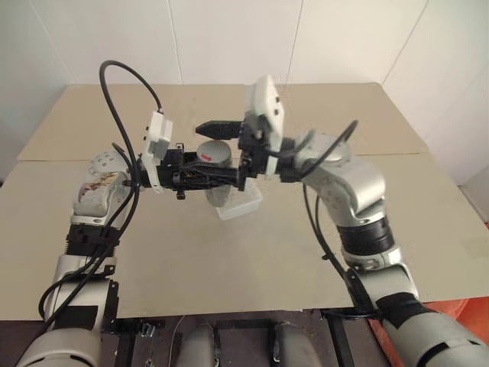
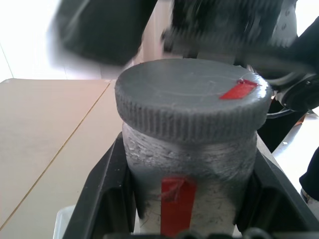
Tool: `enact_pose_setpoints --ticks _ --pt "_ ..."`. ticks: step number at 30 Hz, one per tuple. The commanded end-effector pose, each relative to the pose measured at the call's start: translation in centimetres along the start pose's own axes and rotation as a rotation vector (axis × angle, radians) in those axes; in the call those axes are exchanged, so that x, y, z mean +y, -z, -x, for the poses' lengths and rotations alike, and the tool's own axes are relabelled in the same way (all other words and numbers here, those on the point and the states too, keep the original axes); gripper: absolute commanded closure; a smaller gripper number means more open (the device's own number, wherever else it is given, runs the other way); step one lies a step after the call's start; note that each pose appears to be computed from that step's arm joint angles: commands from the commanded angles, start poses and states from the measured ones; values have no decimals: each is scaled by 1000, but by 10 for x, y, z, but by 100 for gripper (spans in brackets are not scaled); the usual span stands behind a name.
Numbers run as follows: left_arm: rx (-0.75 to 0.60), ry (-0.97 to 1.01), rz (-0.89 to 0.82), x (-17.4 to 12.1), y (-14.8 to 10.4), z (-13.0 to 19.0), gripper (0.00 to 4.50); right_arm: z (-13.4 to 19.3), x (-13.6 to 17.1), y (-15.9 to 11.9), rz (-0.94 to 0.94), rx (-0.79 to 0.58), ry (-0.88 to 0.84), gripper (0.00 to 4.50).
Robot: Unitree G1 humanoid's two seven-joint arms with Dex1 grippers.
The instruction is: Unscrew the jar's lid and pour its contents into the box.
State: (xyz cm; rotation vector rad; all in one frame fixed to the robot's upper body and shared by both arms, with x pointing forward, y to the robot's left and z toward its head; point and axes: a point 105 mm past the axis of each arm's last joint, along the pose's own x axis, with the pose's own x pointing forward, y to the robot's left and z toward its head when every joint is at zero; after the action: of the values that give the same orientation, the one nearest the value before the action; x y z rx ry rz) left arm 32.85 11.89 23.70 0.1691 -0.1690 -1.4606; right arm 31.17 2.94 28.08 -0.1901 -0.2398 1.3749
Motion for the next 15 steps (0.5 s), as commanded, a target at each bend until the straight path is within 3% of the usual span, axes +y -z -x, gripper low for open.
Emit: enact_pose_setpoints --ticks 1,15 --pt "-16 4 -61 1 -17 1 247 -2 -12 -10 33 -6 53 7" --pt "10 8 -66 -7 -20 17 247 59 -36 -11 -10 -5 47 7"
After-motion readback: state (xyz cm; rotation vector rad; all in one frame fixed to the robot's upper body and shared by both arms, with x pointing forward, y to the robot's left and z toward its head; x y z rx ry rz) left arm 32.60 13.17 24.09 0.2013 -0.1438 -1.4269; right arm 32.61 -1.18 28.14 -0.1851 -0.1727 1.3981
